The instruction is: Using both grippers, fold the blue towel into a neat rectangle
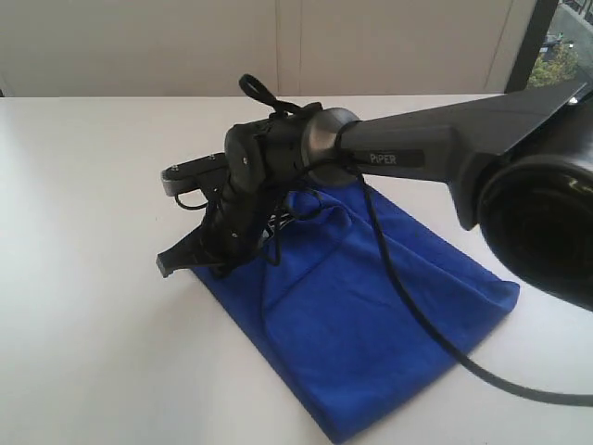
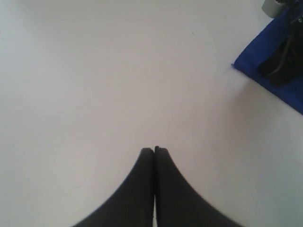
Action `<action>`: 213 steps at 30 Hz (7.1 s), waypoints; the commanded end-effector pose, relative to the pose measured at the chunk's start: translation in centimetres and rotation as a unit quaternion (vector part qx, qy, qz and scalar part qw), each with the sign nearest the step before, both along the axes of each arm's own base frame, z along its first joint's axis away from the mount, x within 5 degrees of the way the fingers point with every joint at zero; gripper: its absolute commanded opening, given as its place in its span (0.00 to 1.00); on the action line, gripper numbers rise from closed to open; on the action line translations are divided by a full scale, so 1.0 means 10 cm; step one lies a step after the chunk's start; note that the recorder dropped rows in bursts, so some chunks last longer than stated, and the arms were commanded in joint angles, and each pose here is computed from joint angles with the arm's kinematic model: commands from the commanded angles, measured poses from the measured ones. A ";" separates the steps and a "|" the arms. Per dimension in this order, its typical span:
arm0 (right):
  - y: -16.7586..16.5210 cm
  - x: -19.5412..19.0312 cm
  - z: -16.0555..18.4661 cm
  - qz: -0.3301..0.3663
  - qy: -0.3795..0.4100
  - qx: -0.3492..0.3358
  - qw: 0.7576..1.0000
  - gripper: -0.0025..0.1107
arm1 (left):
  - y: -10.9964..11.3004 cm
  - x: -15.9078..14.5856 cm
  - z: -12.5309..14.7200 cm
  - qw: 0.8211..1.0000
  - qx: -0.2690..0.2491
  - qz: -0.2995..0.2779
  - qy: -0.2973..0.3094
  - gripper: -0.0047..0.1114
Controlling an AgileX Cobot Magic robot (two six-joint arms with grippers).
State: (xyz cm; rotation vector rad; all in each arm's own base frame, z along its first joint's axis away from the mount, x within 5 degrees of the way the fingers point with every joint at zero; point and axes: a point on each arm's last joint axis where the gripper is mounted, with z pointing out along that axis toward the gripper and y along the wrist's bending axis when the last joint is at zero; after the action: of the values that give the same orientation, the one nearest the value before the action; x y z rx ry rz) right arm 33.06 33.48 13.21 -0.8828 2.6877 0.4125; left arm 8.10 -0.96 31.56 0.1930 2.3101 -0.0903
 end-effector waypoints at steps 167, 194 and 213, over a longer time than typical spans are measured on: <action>-2.38 1.19 -0.35 -0.413 0.033 0.237 0.879 0.17 | -1.14 1.95 -0.66 0.983 0.011 -0.124 0.136 0.04; -2.53 1.00 0.69 -0.285 -0.105 0.130 0.944 0.02 | -1.14 1.95 -0.66 0.983 0.011 -0.124 0.136 0.04; -2.60 0.64 1.37 -0.242 -0.121 0.094 0.958 0.02 | -1.20 1.93 -0.65 0.981 -0.036 -0.123 0.148 0.04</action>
State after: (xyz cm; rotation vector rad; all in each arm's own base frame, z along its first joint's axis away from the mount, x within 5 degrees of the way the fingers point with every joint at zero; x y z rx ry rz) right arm 39.71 7.70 27.04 -0.1889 2.4530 0.4092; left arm 27.56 -12.41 24.82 0.4633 2.5627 -0.2834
